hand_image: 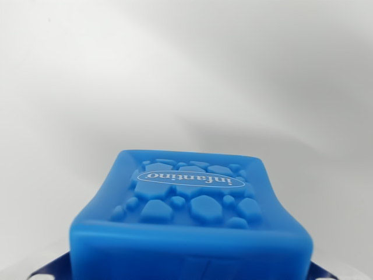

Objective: Stack cube

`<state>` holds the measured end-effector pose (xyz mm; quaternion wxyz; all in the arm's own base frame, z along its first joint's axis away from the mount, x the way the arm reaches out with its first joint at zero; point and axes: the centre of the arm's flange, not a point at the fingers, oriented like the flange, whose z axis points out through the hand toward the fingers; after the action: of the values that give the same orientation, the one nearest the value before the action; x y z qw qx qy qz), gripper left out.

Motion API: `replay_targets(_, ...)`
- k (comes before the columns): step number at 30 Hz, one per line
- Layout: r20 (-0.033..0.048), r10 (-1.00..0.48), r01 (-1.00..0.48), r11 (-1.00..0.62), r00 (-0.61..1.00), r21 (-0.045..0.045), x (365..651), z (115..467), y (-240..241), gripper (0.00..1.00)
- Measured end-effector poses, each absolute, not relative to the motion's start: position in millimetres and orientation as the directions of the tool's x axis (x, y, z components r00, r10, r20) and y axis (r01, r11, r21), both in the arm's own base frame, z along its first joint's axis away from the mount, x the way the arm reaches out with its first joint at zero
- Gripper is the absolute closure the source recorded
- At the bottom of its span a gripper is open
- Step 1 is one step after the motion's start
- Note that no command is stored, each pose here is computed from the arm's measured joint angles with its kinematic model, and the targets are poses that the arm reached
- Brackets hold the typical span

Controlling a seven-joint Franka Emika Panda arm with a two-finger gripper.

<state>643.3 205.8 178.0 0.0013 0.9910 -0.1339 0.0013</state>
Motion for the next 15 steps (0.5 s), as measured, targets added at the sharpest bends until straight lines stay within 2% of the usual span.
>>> replay_targets(3,-0.0014,-0.268,-0.268,-0.963,0.963,0.0054,639,177,200,1.00)
replay_targets(15,-0.0003,-0.275,-0.275,-0.961,0.961,0.0055,627,184,183,1.00)
